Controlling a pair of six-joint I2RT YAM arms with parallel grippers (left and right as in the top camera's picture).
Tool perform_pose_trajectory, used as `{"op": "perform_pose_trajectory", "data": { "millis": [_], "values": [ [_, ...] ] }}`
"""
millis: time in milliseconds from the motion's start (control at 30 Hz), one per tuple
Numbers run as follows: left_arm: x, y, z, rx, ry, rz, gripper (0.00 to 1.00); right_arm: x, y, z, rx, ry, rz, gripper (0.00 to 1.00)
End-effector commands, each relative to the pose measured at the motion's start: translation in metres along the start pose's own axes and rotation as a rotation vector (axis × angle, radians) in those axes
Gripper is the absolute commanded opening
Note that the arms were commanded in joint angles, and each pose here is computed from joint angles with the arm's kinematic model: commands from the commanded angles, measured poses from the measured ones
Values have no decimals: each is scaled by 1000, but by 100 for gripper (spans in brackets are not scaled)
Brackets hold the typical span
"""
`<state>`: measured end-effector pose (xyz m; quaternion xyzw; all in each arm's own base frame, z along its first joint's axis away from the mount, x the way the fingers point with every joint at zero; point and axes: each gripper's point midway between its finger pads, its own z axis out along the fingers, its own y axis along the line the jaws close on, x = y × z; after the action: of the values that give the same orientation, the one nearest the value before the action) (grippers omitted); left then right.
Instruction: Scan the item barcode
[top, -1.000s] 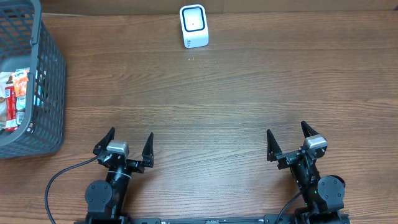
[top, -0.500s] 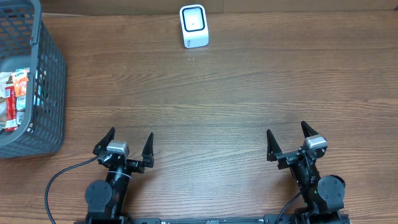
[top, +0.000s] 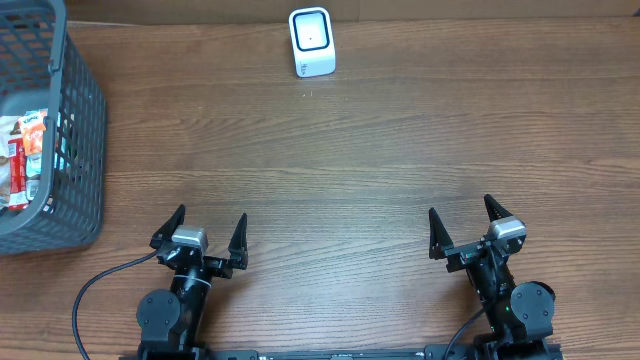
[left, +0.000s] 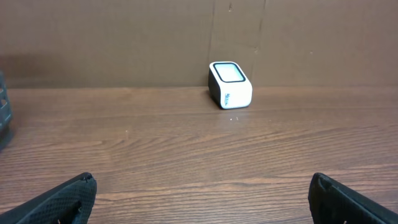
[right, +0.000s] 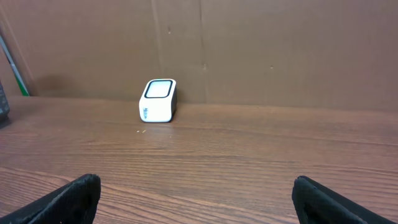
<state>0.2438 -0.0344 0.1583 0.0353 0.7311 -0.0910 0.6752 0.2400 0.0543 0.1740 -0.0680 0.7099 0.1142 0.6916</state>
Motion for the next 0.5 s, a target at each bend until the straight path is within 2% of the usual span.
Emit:
{"op": "perform_pose_trajectory", "data": {
  "millis": [0, 267, 467],
  "values": [
    [-1, -1, -1, 9, -7, -16, 100, 2, 0, 0, -2, -4, -1, 100],
    [-8, -3, -2, 19, -27, -13, 100, 2, 0, 0, -2, -4, -2, 100],
    [-56, -25, -16, 119, -98, 4, 100, 2, 0, 0, -2, -4, -1, 100]
  ]
}}
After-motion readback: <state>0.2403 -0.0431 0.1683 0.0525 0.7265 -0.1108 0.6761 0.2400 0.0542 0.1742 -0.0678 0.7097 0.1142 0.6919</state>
